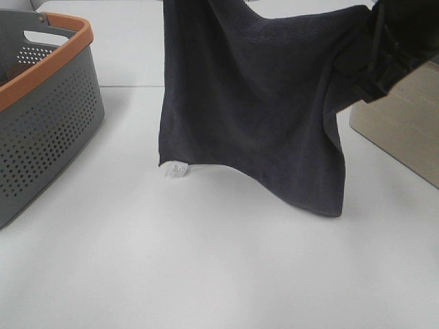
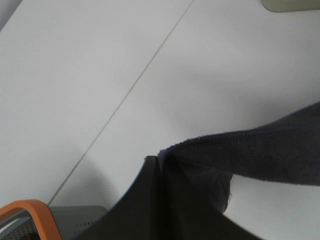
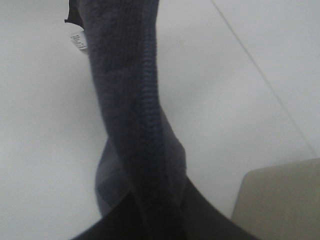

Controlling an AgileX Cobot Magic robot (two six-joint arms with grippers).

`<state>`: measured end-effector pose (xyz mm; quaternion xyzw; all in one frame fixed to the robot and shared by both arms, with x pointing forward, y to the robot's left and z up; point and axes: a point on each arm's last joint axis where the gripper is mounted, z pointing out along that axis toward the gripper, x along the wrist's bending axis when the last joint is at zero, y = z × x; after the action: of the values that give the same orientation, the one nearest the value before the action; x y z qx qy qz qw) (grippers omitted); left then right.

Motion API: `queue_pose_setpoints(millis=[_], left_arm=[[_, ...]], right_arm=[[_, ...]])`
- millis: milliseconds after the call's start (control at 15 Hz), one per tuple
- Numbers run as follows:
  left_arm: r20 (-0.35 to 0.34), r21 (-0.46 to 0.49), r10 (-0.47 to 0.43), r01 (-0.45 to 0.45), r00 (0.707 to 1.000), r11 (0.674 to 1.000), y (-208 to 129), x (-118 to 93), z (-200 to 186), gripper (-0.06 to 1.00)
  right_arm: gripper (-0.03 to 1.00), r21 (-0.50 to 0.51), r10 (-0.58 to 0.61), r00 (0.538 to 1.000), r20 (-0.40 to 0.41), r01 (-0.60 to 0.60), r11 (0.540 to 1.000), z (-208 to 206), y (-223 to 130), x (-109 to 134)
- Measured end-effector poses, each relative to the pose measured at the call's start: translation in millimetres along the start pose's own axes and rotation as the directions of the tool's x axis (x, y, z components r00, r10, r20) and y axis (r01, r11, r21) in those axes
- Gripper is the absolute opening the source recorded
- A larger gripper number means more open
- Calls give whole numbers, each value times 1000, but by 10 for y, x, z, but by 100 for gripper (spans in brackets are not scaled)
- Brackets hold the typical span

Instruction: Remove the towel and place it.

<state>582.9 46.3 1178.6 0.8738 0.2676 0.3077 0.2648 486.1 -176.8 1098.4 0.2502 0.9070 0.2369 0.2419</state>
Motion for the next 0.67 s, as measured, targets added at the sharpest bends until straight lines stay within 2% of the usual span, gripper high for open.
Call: queue_pose_setpoints(millis=[200,400,533,600,667], left_arm=[[-69,-73,-31,26,997,997,-14,205,230,0],[-144,-183,-68,41,987,982,-53,456,545,0],[-187,-235,-79,34,979,972,-115,599,776,0],[-199,-246,-80,29,977,969,-136,635,837,0],[-256,-282,-67,-8,964,959,-202,771,995,0]], right_arm=[[0,-31,-92,988,124,97,995,169,221,-235],[0,-66,-190,947,260,214,975,463,473,-493],[0,-112,-194,921,337,244,963,625,632,-696],[0,-120,-193,917,348,248,961,674,654,-739],[0,-169,-165,893,419,255,952,806,726,-982]])
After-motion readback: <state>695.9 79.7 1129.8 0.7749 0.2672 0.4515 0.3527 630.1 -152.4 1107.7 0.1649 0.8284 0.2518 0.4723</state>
